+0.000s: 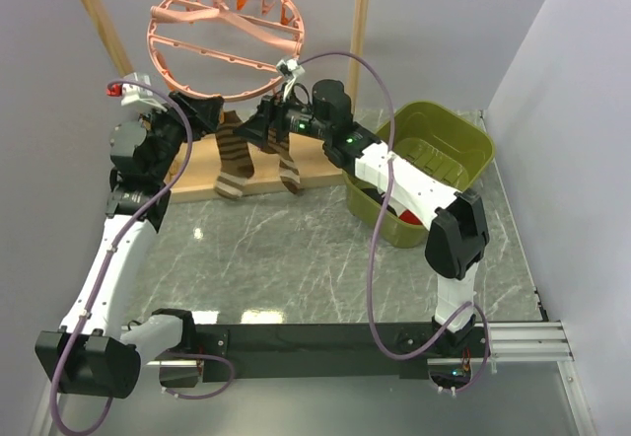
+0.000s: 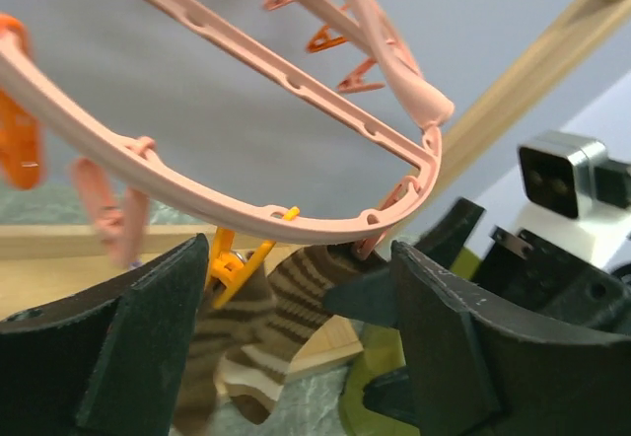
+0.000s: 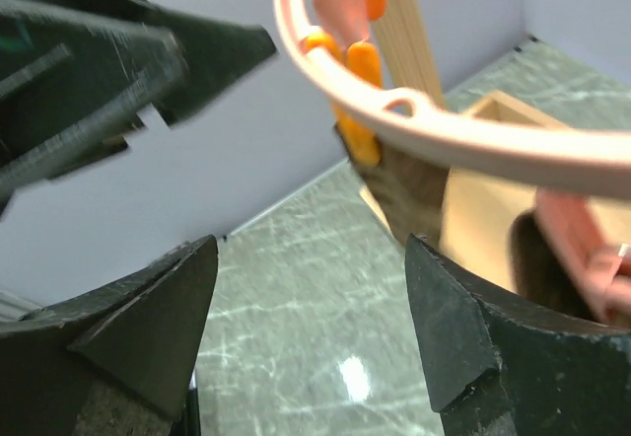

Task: Clip the socks to the hanger
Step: Clamp the sock onto the hanger, then reset both arms

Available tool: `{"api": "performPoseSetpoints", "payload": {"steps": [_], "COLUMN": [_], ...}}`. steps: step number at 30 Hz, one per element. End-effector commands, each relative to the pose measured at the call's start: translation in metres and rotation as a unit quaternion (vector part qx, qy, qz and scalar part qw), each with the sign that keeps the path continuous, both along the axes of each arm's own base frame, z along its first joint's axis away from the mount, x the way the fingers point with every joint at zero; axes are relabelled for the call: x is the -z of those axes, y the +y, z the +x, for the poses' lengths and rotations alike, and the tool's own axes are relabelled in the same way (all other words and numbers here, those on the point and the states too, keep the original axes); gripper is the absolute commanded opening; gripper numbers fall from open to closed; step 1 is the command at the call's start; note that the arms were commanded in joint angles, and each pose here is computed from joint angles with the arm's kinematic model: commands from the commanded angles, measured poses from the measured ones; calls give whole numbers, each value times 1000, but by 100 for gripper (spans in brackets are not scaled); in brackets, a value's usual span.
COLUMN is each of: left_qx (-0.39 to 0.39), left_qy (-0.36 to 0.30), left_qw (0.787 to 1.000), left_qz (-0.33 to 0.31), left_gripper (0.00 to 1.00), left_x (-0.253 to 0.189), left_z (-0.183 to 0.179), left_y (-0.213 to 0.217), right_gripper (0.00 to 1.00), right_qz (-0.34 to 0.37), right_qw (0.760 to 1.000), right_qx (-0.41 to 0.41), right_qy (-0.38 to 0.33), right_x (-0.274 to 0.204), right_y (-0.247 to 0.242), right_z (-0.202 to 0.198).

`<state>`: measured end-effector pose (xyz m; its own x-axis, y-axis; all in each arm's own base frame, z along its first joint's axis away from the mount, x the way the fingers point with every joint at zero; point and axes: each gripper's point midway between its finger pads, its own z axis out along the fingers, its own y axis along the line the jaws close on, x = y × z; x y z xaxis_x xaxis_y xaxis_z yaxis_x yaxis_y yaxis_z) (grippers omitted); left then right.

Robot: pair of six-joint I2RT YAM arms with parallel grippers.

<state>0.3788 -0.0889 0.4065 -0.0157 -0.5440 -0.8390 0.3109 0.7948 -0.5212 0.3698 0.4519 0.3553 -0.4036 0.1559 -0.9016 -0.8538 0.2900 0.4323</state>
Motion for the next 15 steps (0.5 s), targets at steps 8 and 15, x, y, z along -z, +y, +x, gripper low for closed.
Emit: {"api": "performPoseSetpoints", "payload": {"steps": [8, 15], "left_qx": [-65, -83], "left_qy": [24, 59], "left_qw": [997, 994], "left_qz": [20, 31], "left_gripper": [88, 90], "left_x": [-16, -3], "left_z": [-9, -3], "left_y": [32, 42], "right_gripper": [83, 84], "right_qz": [9, -13], "right_qw": [995, 984], "right_qx": [65, 173], "right_qy": [-74, -42], "right_x": [-97, -116], "right_y": [-57, -115], "right_z": [-34, -24]}}
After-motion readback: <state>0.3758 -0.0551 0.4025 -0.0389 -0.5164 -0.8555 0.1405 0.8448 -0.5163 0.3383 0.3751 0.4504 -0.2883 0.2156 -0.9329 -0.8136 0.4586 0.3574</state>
